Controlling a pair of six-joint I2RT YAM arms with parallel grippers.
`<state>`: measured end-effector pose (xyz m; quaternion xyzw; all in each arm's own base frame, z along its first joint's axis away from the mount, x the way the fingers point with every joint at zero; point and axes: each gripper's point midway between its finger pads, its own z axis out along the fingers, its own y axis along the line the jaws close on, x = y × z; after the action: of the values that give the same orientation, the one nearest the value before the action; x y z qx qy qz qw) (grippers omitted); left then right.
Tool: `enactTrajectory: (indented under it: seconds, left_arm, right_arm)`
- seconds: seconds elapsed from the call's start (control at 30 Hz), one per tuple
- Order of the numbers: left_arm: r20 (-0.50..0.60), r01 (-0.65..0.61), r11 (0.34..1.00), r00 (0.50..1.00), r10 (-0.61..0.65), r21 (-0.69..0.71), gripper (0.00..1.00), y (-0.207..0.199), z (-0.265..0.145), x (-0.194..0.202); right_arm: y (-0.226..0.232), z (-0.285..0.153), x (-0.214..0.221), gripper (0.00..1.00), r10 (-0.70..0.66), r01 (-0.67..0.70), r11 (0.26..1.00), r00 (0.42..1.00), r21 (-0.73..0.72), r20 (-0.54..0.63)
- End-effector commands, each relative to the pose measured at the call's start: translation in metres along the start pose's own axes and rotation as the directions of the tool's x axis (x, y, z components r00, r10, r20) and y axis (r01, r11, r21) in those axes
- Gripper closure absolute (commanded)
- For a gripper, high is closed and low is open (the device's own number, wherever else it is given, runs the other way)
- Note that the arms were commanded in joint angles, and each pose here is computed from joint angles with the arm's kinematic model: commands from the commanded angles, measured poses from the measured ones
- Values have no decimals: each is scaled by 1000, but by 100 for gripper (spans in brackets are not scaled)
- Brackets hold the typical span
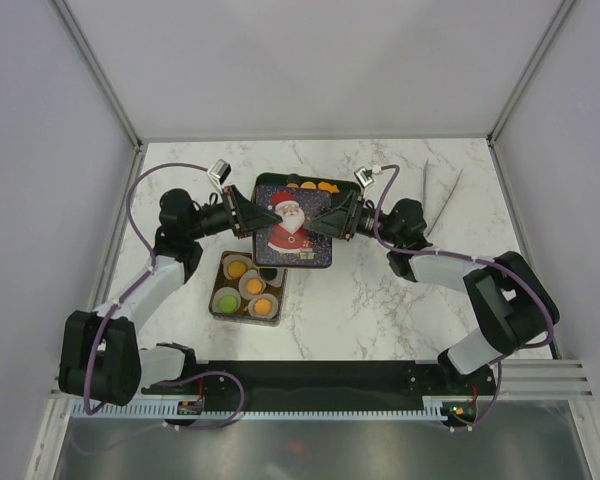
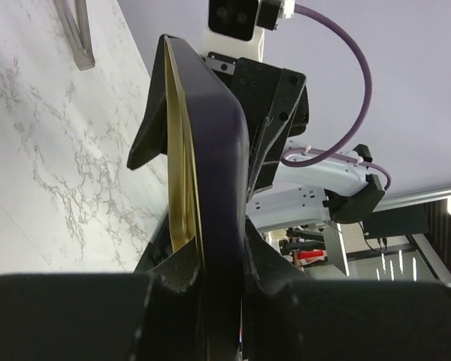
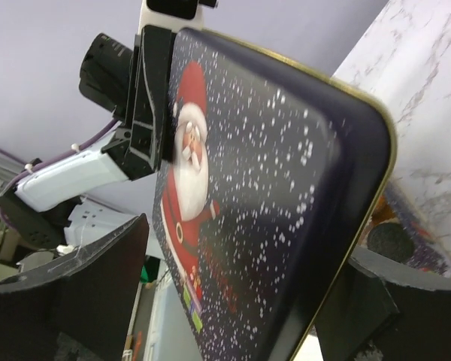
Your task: Pack the cookies
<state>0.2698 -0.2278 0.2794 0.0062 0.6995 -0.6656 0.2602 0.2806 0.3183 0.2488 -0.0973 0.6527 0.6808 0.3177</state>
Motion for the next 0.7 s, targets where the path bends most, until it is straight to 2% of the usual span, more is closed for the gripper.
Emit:
enactTrajectory:
  seconds: [0.0,0.13,0.23,0.27,0.33,0.37,0.53,0.6,0.63,0.67]
  left_arm:
    - [16,-11,999,1000,11,30,98,-4,-2,-6]
    - [21,-6,999,1000,6,35,98,-1,-2,-7]
    - [18,4,999,1000,-4,34,97,3,-2,-8]
    - [15,7,999,1000,-7,35,96,3,-2,-7]
    - [13,10,999,1000,-11,37,93,3,-2,-8]
    - [11,11,999,1000,-12,37,91,4,-1,-8]
    - [7,23,999,1000,-24,31,80,8,0,-8]
    - [4,31,999,999,-31,22,69,11,-1,-7]
    - [5,23,1000,1000,-23,17,64,12,-1,-7]
    - [11,14,1000,1000,-14,10,53,13,-3,-8]
  right_arm:
    - [34,-3,3,15,-21,21,990,1000,-141,7]
    - [39,-8,6,23,-1,4,985,1000,-172,16]
    - [45,-10,5,36,18,-12,979,999,-205,26]
    - [46,-11,5,45,26,-20,977,999,-213,28]
    - [47,-11,6,55,51,-44,973,998,-228,25]
    - [47,-11,5,65,57,-49,971,998,-234,28]
    - [49,-12,3,91,103,-89,957,994,-277,37]
    - [47,-11,2,99,117,-101,955,992,-279,43]
    - [46,-11,2,100,124,-107,955,991,-277,44]
    - [46,-11,1,100,126,-108,955,991,-277,49]
